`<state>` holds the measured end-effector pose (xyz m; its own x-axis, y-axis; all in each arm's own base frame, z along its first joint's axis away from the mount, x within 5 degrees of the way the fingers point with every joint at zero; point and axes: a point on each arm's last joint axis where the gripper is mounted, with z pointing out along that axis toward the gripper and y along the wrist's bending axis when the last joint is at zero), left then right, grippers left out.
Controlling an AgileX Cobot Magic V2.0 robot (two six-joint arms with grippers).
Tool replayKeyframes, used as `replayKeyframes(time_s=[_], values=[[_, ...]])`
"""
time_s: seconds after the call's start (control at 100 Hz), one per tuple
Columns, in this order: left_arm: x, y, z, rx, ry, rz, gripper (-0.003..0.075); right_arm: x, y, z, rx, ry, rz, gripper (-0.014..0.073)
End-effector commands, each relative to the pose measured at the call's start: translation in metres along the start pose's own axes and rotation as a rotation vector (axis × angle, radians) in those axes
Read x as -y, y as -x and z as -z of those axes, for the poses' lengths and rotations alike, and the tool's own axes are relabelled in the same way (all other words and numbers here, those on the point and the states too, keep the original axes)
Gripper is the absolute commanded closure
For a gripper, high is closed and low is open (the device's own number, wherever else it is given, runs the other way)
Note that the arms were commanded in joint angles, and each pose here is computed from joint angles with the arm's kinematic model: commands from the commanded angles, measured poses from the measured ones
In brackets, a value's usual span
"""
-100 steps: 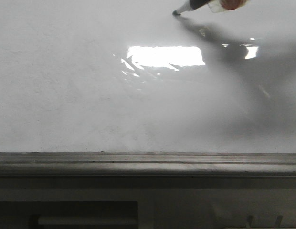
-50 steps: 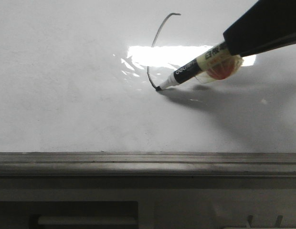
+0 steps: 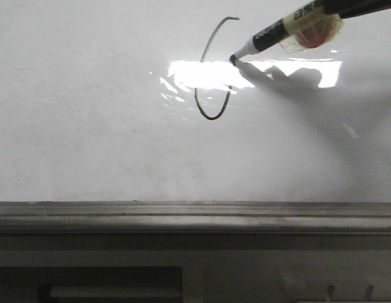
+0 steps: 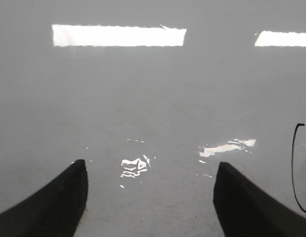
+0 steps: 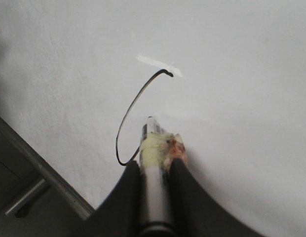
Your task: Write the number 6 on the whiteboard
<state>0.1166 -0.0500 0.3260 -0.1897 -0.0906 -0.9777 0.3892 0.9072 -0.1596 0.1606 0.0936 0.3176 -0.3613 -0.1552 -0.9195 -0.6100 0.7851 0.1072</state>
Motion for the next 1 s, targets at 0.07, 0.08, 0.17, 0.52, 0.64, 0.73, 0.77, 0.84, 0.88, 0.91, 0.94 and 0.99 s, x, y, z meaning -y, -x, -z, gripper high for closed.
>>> replayKeyframes(time_s=[0.07, 0.08, 0.17, 0.52, 0.64, 0.73, 0.77, 0.84, 0.88, 0.91, 0.94, 0.99], values=[[-0.001, 0.015, 0.002, 0.098, 0.017, 0.020, 0.0229, 0.002, 0.010, -0.011, 0.047, -0.037, -0.007, 0.0640], [-0.001, 0.015, 0.002, 0.098, 0.017, 0.020, 0.0229, 0.002, 0.009, -0.012, 0.045, -0.036, -0.007, 0.0640], [-0.001, 0.015, 0.002, 0.098, 0.017, 0.020, 0.0229, -0.002, 0.007, -0.017, 0.026, -0.013, -0.001, 0.0640], [0.001, 0.014, 0.002, 0.076, 0.000, 0.010, 0.0229, -0.021, 0.004, 0.003, -0.019, 0.132, 0.034, 0.0640], [0.013, 0.012, 0.002, 0.025, -0.087, -0.088, 0.0229, -0.027, 0.010, 0.009, -0.020, 0.176, 0.048, 0.0640], [0.026, 0.010, -0.003, -0.013, -0.188, -0.142, 0.0229, -0.029, 0.021, 0.009, -0.021, 0.203, 0.058, 0.0640], [0.032, 0.010, -0.005, -0.021, -0.229, -0.166, 0.0231, -0.031, 0.027, 0.008, -0.026, 0.221, 0.064, 0.0640], [0.046, 0.007, -0.009, -0.037, -0.317, -0.214, 0.0260, -0.033, 0.036, 0.004, -0.055, 0.261, 0.079, 0.0640], [0.055, 0.006, -0.011, -0.044, -0.372, -0.248, 0.0282, -0.034, 0.039, 0.000, -0.090, 0.286, 0.095, 0.0640], [0.062, 0.004, -0.014, -0.054, -0.406, -0.274, 0.0304, -0.035, 0.043, -0.002, -0.104, 0.304, 0.104, 0.0640], [0.068, 0.003, -0.016, -0.056, -0.440, -0.299, 0.0321, -0.036, 0.045, -0.004, -0.121, 0.321, 0.108, 0.0640], [0.080, 0.001, -0.020, -0.057, -0.492, -0.345, 0.0339, -0.037, 0.049, -0.008, -0.146, 0.349, 0.112, 0.0640]])
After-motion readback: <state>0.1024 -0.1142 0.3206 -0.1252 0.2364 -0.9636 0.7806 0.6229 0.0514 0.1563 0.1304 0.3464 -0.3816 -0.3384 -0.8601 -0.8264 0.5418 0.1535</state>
